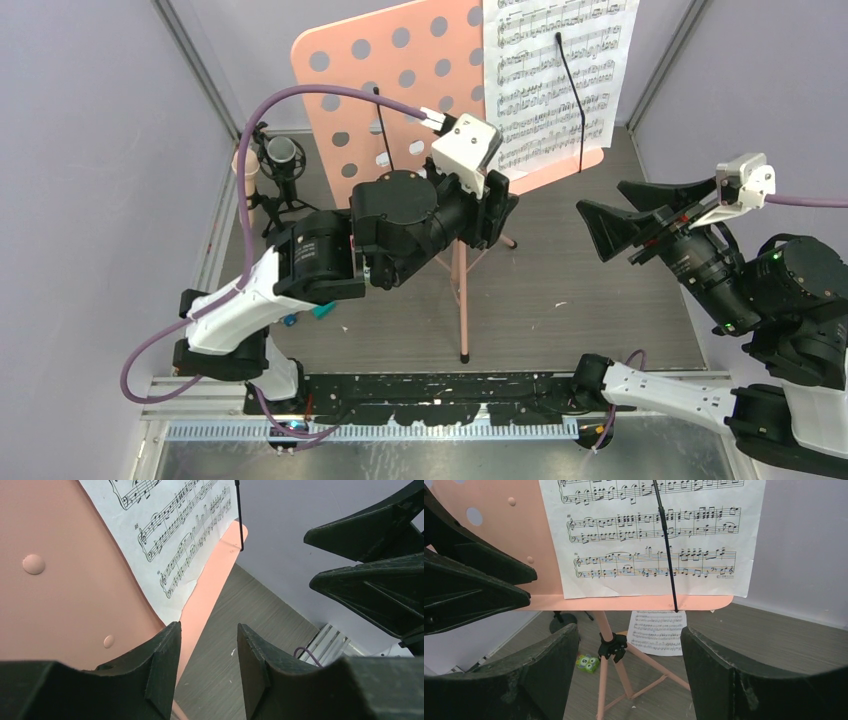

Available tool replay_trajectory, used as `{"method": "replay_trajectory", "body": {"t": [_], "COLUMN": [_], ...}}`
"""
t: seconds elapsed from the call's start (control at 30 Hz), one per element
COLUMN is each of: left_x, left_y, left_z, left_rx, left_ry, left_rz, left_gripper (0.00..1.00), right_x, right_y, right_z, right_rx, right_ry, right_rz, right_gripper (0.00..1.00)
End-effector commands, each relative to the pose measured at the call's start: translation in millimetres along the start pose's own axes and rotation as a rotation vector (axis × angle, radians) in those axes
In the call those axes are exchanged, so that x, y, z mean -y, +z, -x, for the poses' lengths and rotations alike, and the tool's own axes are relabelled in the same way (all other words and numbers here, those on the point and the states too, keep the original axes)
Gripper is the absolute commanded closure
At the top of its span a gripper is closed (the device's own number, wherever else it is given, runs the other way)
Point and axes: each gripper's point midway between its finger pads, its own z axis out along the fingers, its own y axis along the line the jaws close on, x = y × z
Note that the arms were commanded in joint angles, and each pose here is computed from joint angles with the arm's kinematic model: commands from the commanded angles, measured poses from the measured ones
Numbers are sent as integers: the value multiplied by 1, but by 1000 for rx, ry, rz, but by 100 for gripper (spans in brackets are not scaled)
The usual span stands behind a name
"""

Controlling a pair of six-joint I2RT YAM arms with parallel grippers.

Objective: Pack up the instrument practice props

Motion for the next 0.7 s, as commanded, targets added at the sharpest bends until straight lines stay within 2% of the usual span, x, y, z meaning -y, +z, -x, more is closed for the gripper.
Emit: {"method": "replay_trajectory", "body": {"t": [0.0,0.23,0.37,0.67], "left_x": [-9,-27,-26,-27], "left_y": [-1,-5,-4,-3], "left_z": [11,16,19,20], "left_rx": [34,73,93,107], "left_ry": [-38,-80,-109,-185], "left_rz": [51,141,141,167], "left_gripper": [52,49,45,45], "right_x": [3,8,6,6], "right_y": [1,4,6,2], "right_z": [7,17,22,23], "right_rx": [35,68,76,93], "right_ry": [4,-3,-2,26], "right_rz": [-15,-51,-47,-40], "right_gripper": [21,21,21,21]}}
